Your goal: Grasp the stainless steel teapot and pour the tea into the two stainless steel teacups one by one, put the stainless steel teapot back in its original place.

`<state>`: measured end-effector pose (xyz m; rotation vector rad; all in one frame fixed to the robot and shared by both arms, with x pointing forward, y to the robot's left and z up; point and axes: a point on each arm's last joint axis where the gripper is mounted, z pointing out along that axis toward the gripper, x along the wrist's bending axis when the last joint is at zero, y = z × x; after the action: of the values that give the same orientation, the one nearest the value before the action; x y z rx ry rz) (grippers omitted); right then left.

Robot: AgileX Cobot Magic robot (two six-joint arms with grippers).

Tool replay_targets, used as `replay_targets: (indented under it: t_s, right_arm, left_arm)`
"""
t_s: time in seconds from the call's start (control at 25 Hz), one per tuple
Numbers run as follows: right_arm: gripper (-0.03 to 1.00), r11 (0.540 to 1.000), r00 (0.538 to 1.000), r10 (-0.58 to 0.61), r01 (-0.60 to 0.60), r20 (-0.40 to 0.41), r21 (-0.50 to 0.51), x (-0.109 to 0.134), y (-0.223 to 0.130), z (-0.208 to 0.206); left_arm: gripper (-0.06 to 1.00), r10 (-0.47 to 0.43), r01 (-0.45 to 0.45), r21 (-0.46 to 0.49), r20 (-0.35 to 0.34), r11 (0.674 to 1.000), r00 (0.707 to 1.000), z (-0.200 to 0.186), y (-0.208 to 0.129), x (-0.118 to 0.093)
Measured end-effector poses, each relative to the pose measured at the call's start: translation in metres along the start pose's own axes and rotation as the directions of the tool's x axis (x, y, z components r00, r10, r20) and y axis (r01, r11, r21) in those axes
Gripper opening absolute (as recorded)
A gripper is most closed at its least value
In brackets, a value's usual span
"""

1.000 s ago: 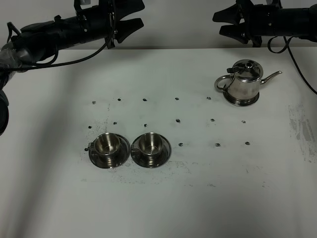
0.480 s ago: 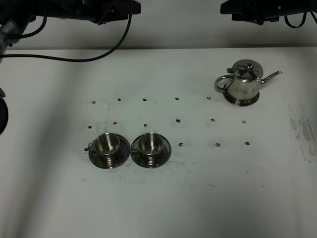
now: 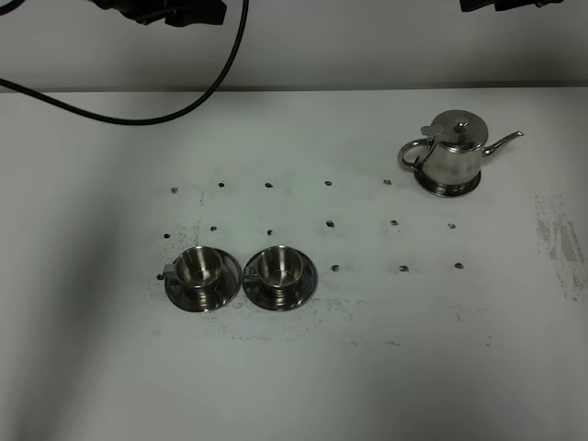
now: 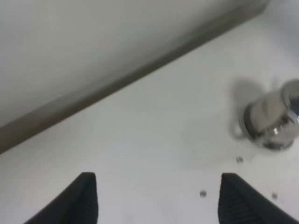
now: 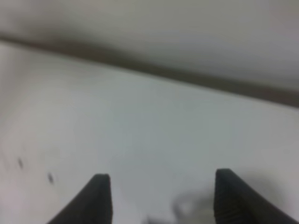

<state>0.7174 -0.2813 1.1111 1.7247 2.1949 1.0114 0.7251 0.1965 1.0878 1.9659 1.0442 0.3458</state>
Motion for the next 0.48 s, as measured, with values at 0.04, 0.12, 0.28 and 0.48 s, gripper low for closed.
replay_targets:
  t_s: [0.04,0.12,0.28,0.48]
  right_arm:
    - [0.47,1.0,1.0,-0.021,0.02,0.017,0.011,0.008,-0.002,-0.009]
    - [0.47,0.999,0.999,-0.038,0.038,0.028,0.013,0.019,-0.005,-0.025]
    - [0.47,0.998,0.997,-0.061,0.061,0.045,0.006,0.038,-0.014,-0.055]
    - [0.47,0.99,0.99,-0.141,0.141,0.016,-0.017,0.078,-0.03,-0.069]
  left_arm:
    - [0.54,0.025,-0.025,0.01,-0.008,1.0,1.0,-0.008,-0.002,-0.007]
    - [0.54,0.102,-0.102,0.021,-0.046,0.995,0.994,-0.022,-0.004,-0.021]
    - [0.54,0.301,-0.303,0.018,-0.183,0.953,0.936,-0.073,-0.003,-0.054]
    - [0.54,0.329,-0.375,-0.075,-0.342,0.924,0.88,-0.171,-0.007,-0.088]
